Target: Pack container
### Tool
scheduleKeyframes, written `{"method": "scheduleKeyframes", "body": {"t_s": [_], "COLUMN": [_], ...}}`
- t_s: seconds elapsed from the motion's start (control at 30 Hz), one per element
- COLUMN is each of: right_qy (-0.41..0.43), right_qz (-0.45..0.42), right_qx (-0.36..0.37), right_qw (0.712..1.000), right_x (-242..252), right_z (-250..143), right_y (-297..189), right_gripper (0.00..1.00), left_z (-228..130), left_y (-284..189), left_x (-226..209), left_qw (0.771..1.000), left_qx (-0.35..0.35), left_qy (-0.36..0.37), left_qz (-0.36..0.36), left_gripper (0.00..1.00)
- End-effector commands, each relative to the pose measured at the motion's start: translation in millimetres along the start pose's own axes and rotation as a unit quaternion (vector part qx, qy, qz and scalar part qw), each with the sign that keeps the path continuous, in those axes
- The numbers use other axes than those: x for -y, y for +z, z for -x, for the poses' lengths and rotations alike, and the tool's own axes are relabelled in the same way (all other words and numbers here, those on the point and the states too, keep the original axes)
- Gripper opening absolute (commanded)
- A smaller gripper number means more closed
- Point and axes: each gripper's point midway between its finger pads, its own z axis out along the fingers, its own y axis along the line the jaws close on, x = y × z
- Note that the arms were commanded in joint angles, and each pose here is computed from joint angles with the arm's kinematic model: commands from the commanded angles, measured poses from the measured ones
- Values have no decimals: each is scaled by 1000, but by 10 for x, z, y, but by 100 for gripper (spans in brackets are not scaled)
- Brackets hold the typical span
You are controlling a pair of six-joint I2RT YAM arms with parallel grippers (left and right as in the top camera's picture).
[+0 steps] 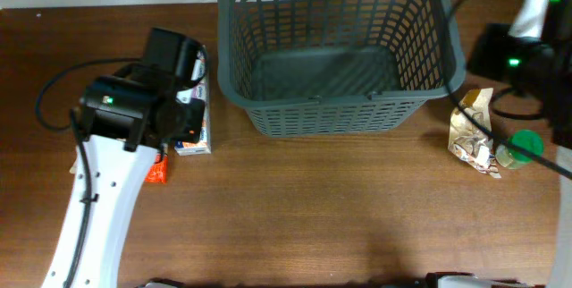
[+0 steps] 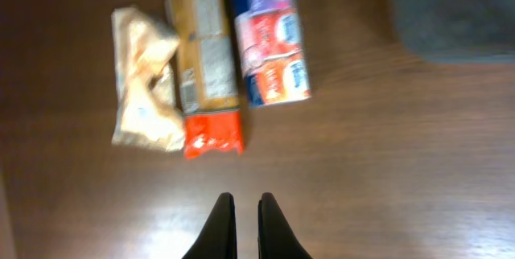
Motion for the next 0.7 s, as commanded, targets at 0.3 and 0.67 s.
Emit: {"method": "scheduleKeyframes", "body": {"t_s": [0.3,0.67], "right_qy": [84,69], "right_qz": [-48,91], "right_qx": [-103,-169], "right_qw": [990,979], "right_x": [750,302], "right_z": [-23,-244], "right_y": [1360,1817], "right_gripper": [4,4], "left_z": [-93,-111], "left_y": [75,82], "left_x": [-603,-644], "left_qw": [993,992], "left_qx": [-13,-16], "left_qy": [-112,-120], "left_qz": [22,23], "left_gripper": [3,7]}}
